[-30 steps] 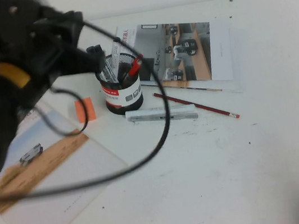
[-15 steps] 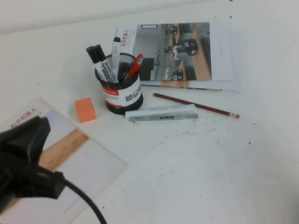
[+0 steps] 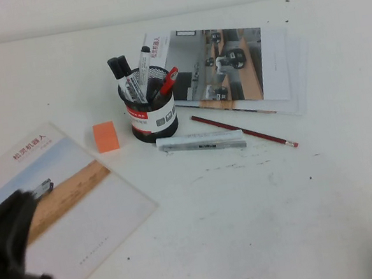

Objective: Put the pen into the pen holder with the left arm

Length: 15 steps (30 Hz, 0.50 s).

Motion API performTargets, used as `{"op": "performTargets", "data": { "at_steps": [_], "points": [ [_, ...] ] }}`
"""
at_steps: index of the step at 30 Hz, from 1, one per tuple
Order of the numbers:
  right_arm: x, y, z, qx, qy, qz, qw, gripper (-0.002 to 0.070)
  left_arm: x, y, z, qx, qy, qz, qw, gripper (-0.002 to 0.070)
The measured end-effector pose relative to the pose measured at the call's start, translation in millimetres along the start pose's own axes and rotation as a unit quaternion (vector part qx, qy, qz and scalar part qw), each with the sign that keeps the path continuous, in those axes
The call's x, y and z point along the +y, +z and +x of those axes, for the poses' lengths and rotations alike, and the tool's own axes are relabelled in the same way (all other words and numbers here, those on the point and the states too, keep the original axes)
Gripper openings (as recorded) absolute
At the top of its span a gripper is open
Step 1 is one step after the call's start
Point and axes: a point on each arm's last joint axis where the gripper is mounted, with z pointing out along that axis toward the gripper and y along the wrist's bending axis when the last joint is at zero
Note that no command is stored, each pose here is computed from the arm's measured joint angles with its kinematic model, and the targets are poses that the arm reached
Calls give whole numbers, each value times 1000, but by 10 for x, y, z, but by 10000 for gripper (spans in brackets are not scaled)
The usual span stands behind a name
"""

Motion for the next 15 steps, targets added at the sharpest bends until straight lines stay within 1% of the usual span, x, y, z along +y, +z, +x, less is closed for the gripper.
{"op": "performTargets", "data": {
  "at_steps": [3,8,11,15],
  "points": [
    [0,0,0,0,0,0,1000,-22,69,-228,155,-31,-15,-29,999,1],
    [0,0,0,0,0,0,1000,-22,136,-526,376,-47,-23,-70,996,1],
    [0,0,0,0,0,0,1000,-22,151,-635,458,-50,-21,-89,995,1],
    [0,0,0,0,0,0,1000,-22,152,-725,508,-58,-20,-103,993,1]
  ]
}}
